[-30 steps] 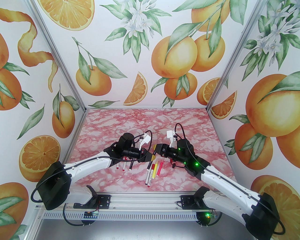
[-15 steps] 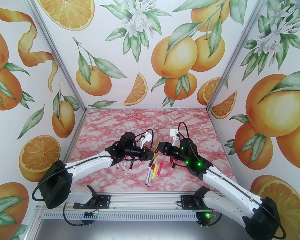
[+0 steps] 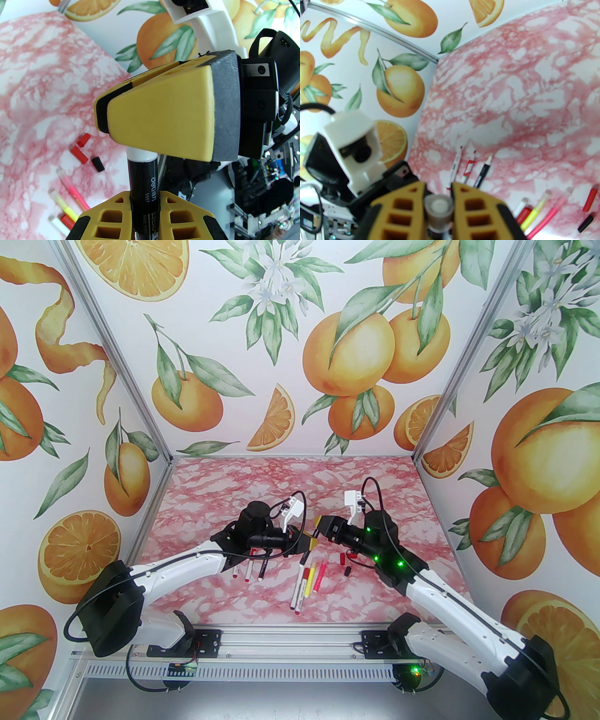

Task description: Open the pen caps

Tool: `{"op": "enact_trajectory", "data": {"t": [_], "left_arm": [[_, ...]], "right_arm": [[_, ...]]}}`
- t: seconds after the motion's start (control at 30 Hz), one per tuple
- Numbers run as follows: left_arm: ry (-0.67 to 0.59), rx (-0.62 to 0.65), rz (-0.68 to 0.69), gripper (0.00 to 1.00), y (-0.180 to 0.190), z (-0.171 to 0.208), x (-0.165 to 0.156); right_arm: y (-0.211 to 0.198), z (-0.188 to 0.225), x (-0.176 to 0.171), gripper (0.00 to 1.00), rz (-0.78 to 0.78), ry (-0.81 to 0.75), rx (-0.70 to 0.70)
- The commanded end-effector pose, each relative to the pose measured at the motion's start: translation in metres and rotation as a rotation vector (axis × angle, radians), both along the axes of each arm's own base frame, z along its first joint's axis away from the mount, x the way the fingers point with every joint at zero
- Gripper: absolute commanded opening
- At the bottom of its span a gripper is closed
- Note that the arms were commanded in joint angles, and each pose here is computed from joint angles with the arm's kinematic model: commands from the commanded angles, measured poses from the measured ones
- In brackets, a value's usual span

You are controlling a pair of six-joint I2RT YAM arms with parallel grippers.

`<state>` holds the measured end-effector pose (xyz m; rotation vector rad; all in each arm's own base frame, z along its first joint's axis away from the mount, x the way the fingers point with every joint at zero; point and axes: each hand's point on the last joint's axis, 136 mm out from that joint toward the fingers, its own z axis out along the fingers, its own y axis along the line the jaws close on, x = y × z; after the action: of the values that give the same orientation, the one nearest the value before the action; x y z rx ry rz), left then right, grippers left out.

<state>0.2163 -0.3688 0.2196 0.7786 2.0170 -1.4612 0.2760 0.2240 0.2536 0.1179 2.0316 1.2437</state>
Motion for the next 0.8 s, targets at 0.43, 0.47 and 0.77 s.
{"op": "enact_trajectory", "data": {"t": [0.43, 0.47, 0.77], "left_arm": [[0.198, 0.111, -0.226, 0.00, 0.001, -0.042, -0.064], [0.200, 0.111, -0.227, 0.00, 0.001, -0.042, -0.065], [0.197, 0.105, -0.236, 0.00, -0.003, -0.040, -0.066]], "right_arm": [[-0.059, 0.111, 0.061, 0.01, -0.308, -0.320, 0.101], [-0.060, 0.112, 0.062, 0.01, -0.311, -0.325, 0.103], [-0.067, 0.121, 0.068, 0.00, -0.345, -0.360, 0.117]]}}
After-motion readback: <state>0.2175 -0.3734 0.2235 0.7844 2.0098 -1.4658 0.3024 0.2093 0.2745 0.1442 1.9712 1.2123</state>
